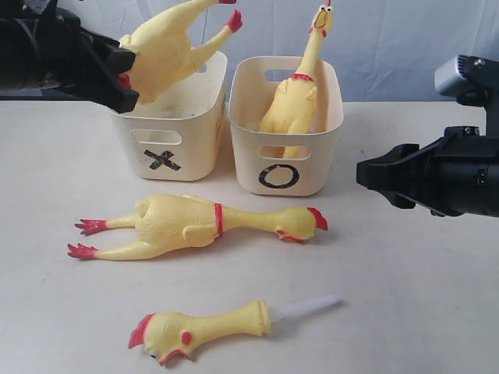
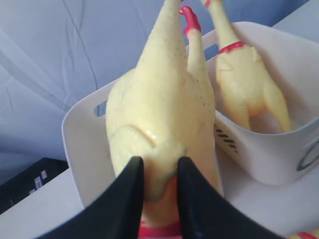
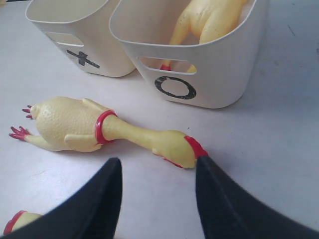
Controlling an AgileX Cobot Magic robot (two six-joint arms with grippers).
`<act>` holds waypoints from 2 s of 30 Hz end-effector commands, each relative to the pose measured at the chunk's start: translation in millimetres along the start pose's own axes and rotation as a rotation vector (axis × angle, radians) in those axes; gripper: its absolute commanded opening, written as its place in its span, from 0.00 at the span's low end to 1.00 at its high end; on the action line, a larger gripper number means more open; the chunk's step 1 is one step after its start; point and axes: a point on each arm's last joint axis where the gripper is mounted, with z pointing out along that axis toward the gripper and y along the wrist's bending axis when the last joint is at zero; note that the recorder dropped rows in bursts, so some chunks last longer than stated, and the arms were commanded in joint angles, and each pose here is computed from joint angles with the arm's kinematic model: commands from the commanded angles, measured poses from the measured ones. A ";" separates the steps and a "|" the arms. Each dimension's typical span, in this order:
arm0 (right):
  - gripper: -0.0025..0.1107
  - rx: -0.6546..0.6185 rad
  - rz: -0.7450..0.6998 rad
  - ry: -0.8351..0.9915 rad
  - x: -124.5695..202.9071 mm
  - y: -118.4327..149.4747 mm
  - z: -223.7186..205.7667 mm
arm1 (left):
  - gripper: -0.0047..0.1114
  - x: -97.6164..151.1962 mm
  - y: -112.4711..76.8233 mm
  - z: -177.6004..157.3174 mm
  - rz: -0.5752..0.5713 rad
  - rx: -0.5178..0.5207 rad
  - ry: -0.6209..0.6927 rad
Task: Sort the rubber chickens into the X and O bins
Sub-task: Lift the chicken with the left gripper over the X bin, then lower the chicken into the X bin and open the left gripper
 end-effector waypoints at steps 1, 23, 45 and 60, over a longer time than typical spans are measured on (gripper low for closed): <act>0.42 0.004 0.002 -0.011 -0.3 -0.4 -1.5 | 0.04 2.8 14.8 28.5 -0.053 -0.085 0.023; 0.42 0.000 0.002 -0.006 0.1 0.0 -1.5 | 0.04 22.1 32.8 100.9 -0.139 -0.218 0.094; 0.42 -0.002 0.002 -0.003 0.4 0.2 -1.5 | 0.51 29.8 31.2 108.7 -0.119 -0.212 0.118; 0.42 -0.007 0.002 0.004 1.0 0.6 -1.5 | 0.50 -12.5 12.0 65.8 -0.069 0.068 0.021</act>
